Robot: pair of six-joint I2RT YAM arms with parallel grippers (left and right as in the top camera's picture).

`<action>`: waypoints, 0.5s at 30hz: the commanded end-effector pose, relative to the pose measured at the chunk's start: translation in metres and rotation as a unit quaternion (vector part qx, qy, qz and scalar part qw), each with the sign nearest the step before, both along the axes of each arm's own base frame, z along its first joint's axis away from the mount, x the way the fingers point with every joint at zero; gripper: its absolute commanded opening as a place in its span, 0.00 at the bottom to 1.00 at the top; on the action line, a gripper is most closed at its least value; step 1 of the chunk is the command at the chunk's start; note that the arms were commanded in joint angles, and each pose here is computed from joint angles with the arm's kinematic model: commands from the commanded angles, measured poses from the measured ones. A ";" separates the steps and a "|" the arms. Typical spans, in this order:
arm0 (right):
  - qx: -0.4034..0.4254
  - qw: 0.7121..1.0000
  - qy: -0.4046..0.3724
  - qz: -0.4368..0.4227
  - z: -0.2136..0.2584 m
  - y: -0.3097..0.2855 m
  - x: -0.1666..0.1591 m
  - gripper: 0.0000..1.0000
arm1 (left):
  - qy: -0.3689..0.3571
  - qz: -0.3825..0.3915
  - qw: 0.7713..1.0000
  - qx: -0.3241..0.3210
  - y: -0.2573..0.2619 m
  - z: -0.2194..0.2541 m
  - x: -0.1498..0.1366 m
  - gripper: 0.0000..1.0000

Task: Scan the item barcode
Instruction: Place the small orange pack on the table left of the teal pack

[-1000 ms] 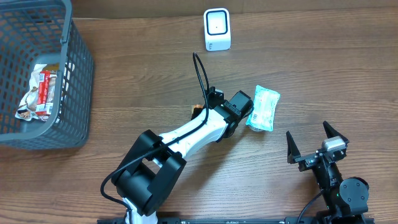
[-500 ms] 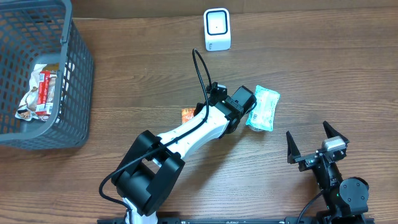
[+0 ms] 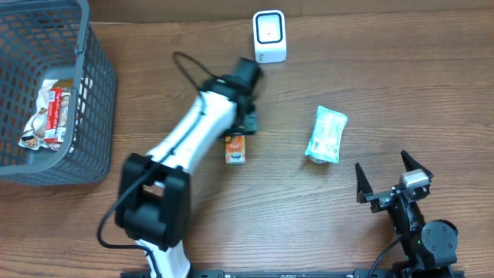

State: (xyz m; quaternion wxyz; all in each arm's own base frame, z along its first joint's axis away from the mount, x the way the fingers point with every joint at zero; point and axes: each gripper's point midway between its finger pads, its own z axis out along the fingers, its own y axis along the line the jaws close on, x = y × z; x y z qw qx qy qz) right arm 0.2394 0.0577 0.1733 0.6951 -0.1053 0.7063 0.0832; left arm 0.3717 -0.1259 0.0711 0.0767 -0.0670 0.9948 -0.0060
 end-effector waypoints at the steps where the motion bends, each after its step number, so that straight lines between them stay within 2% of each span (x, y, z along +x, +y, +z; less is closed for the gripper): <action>1: 0.000 1.000 -0.001 0.001 -0.002 0.000 0.000 1.00 | 0.033 -0.040 0.994 -0.101 0.006 0.007 -0.007 0.44; 5: -0.001 1.000 -0.001 0.001 -0.002 0.000 0.000 1.00 | 0.057 -0.035 0.993 -0.096 0.026 -0.010 -0.019 0.38; 10: 0.000 1.000 -0.001 0.001 -0.002 0.000 0.000 1.00 | 0.067 -0.080 0.982 -0.155 0.009 -0.034 -0.035 0.31; 15: 0.000 1.000 -0.001 0.001 -0.002 0.000 0.000 1.00 | 0.063 -0.079 0.980 -0.170 0.005 -0.050 -0.041 0.31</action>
